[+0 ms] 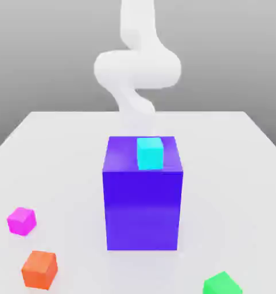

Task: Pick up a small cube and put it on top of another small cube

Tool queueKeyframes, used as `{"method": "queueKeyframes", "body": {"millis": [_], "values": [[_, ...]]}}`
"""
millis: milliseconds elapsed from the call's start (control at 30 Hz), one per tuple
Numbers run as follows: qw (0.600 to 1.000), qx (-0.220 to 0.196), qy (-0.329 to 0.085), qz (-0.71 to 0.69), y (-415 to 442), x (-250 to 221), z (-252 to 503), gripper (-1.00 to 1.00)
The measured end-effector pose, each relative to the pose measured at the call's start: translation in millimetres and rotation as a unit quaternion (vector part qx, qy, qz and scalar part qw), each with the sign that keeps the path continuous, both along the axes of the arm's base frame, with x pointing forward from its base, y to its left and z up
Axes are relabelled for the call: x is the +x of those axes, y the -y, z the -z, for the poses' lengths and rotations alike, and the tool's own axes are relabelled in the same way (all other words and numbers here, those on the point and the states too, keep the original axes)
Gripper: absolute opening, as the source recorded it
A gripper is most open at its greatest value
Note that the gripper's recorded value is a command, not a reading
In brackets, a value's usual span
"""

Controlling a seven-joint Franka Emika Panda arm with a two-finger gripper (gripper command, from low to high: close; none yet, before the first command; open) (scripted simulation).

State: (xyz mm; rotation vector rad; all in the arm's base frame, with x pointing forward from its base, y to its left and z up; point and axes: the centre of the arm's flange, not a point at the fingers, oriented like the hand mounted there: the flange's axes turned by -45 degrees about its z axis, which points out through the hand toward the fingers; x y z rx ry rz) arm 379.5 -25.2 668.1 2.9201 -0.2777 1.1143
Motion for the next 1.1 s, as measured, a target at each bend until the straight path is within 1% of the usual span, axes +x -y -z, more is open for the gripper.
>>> {"method": "queueKeyframes", "body": {"millis": [167, 267, 367, 467, 567, 700, 800, 867, 1000, 1033, 1100], "values": [[0.983, 0.06, -0.064, 0.161, 66.3, 44.9, 95.6, 0.0], [0.958, 0.095, -0.096, 0.254, 109.2, 54.9, 154.9, 0.0], [0.921, 0.131, -0.124, 0.345, 151.5, 52.7, 215.3, 0.0], [0.874, 0.167, -0.149, 0.432, 190.4, 39.3, 275.8, 0.0], [0.816, 0.202, -0.17, 0.514, 223.1, 16.3, 335.2, 0.0], [0.713, 0.251, -0.188, 0.627, 265.8, -35.7, 410.6, 0.0], [0.644, 0.28, -0.204, 0.682, 269.5, -64.9, 462.3, 0.0], [0.627, 0.287, -0.207, 0.694, 270.2, -71.1, 487.6, 0.0], [0.621, 0.288, -0.208, 0.698, 270.0, -73.8, 533.0, 0.0], [0.621, 0.288, -0.208, 0.698, 269.6, -74.3, 539.4, -1.0], [0.621, 0.288, -0.208, 0.698, 269.7, -74.3, 539.4, -1.0]]}}
